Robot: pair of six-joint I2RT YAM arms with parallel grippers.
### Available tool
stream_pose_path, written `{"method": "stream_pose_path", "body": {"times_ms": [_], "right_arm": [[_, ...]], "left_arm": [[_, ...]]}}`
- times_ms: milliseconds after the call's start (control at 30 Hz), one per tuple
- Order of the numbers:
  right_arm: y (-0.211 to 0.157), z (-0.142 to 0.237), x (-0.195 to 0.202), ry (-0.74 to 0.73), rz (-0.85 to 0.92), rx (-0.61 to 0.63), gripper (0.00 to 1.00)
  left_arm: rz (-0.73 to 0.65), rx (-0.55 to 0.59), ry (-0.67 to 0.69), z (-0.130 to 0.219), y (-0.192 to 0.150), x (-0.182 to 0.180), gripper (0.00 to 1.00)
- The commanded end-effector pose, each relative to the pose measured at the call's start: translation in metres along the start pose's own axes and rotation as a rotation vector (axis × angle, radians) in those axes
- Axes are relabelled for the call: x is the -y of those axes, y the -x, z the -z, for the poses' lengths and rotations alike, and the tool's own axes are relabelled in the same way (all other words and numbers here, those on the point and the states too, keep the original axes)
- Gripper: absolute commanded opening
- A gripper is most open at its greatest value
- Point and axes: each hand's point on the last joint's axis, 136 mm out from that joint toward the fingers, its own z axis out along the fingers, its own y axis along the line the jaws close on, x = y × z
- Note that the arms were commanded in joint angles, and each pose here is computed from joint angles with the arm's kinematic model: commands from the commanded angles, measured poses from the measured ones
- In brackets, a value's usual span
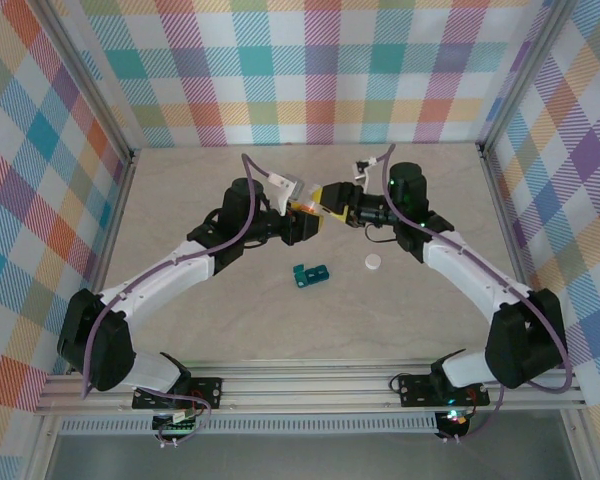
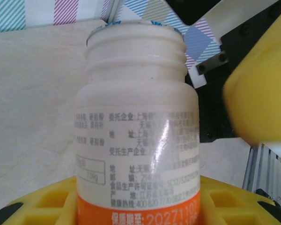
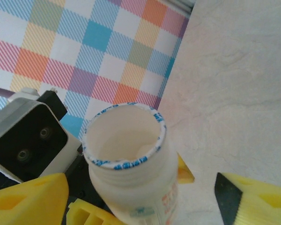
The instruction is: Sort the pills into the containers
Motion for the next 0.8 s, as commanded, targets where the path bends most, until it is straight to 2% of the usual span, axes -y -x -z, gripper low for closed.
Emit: {"method": "stream_pose_path", "body": {"times_ms": [0,133,300,567,767], "right_arm": [[0.009,0.025,-0.017,-0.014,0.067,0.069,0.86],[0.006,0.042,-0.006,-0.077,0.062,0.103,0.89],[-0.008,0.042,0.022,-0.156,0.043,0.071,0.89],[-0.031,0.028,0.075,-0.283,0.072,-0.076,0.87],[-0.049,0.012,0.112,-0.372,0.092,-0.186,0.82]], "left_arm": [[-0.023,0.021,0.015,0.016,0.004,0.003,0.0],[-0.009,-0.008,0.029,0.024,-0.008,0.002,0.0],[0.029,-0.055,0.037,0.034,-0.027,0.003,0.0],[0.079,-0.123,0.097,0.056,-0.069,-0.002,0.0],[0.12,-0.188,0.121,0.056,-0.1,-0.005,0.0]]}}
